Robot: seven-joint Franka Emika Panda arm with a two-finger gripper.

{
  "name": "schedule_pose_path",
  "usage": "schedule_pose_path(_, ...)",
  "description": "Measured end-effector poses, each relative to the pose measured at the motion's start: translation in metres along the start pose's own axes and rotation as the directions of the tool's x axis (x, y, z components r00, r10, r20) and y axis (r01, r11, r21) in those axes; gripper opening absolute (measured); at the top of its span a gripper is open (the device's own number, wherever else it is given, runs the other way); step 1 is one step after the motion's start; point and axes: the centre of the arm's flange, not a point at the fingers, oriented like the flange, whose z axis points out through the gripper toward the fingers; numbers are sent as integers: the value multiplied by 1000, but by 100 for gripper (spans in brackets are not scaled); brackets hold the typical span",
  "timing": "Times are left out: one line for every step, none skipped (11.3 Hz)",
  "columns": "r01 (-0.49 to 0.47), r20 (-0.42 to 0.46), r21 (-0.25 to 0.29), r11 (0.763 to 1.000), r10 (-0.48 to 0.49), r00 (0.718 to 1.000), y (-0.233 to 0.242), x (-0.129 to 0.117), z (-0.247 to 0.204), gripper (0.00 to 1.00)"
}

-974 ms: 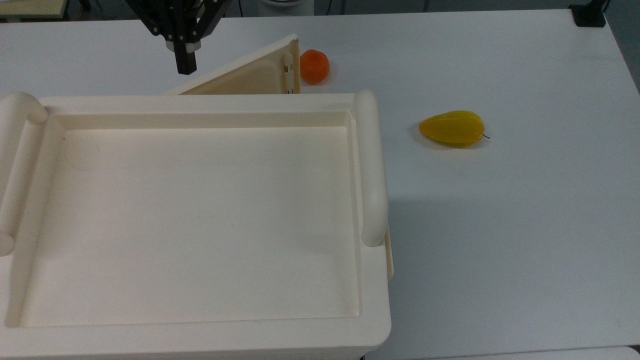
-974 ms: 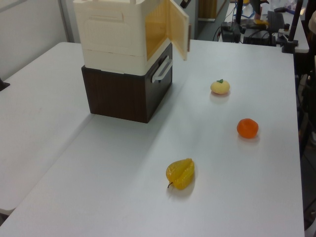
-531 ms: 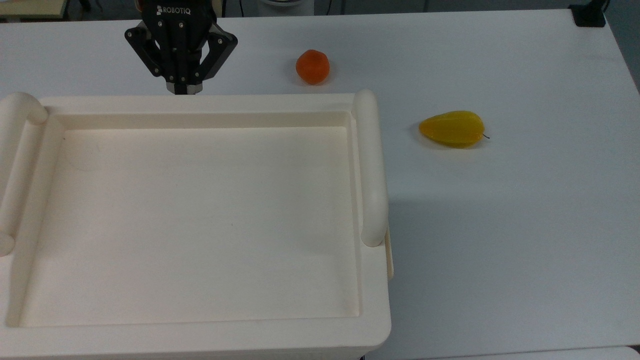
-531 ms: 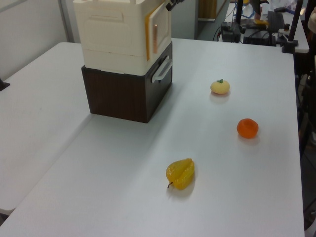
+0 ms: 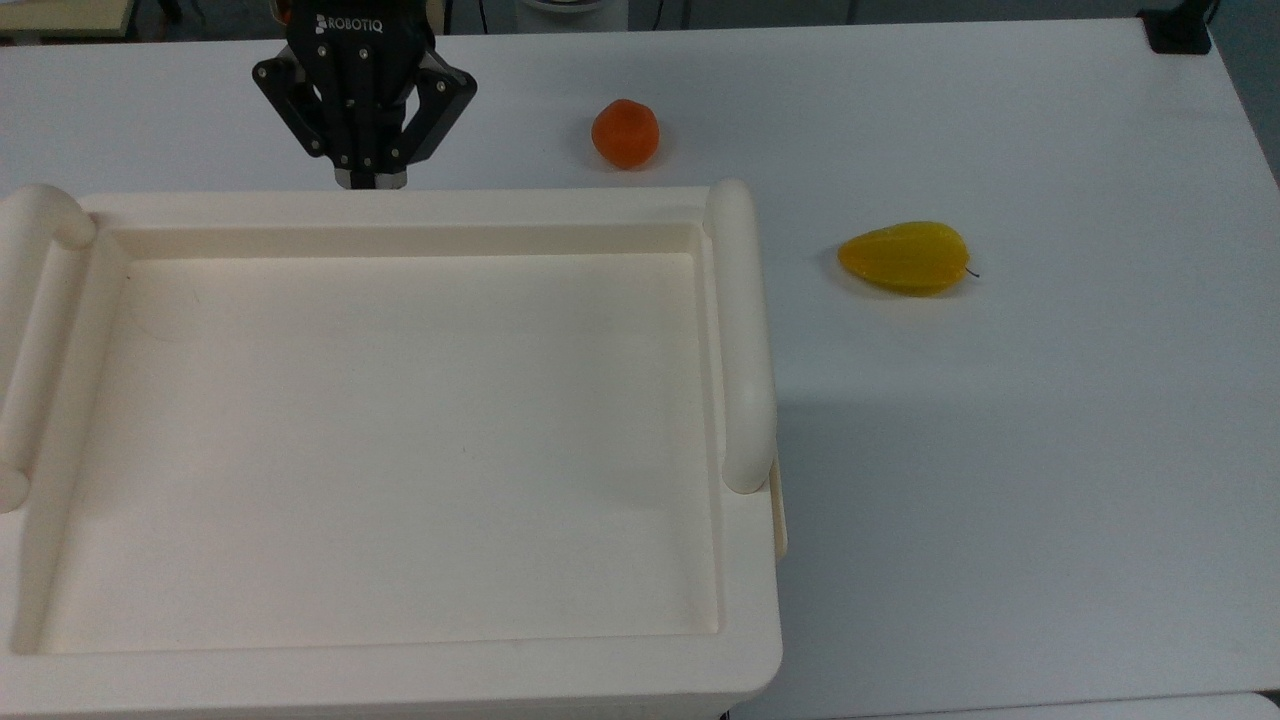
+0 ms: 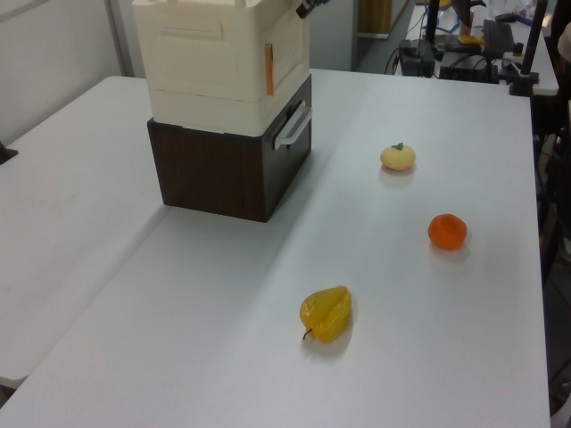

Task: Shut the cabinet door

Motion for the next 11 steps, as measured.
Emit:
schedule_pose_path(12, 62, -22, 1000, -10, 998, 1, -7, 4, 1)
schedule_pose_path(46, 142, -54, 997, -38, 989, 0, -17, 5, 1)
schedule_pose_path(86, 210, -82, 993, -68, 975, -6, -26, 1, 1)
schedule_pose_path(121, 282, -101, 988, -88, 955, -12, -37, -5, 1)
schedule_pose_path(159, 353, -106, 982, -113, 929, -16, -47, -12, 1)
schedule_pose_path(211, 434, -94, 973, -151, 888, -18, -58, -18, 1)
schedule_pose_path(249, 490, -78, 965, -180, 853, -17, -66, -22, 1)
schedule_pose_path(289, 552, -55, 956, -212, 806, -17, -76, -27, 1)
schedule_pose_path(310, 596, -38, 950, -227, 770, -17, -85, -31, 1)
schedule_pose_path(320, 622, -25, 947, -235, 747, -17, -94, -34, 1)
schedule_pose_path(321, 636, -18, 947, -237, 735, -16, -102, -37, 1)
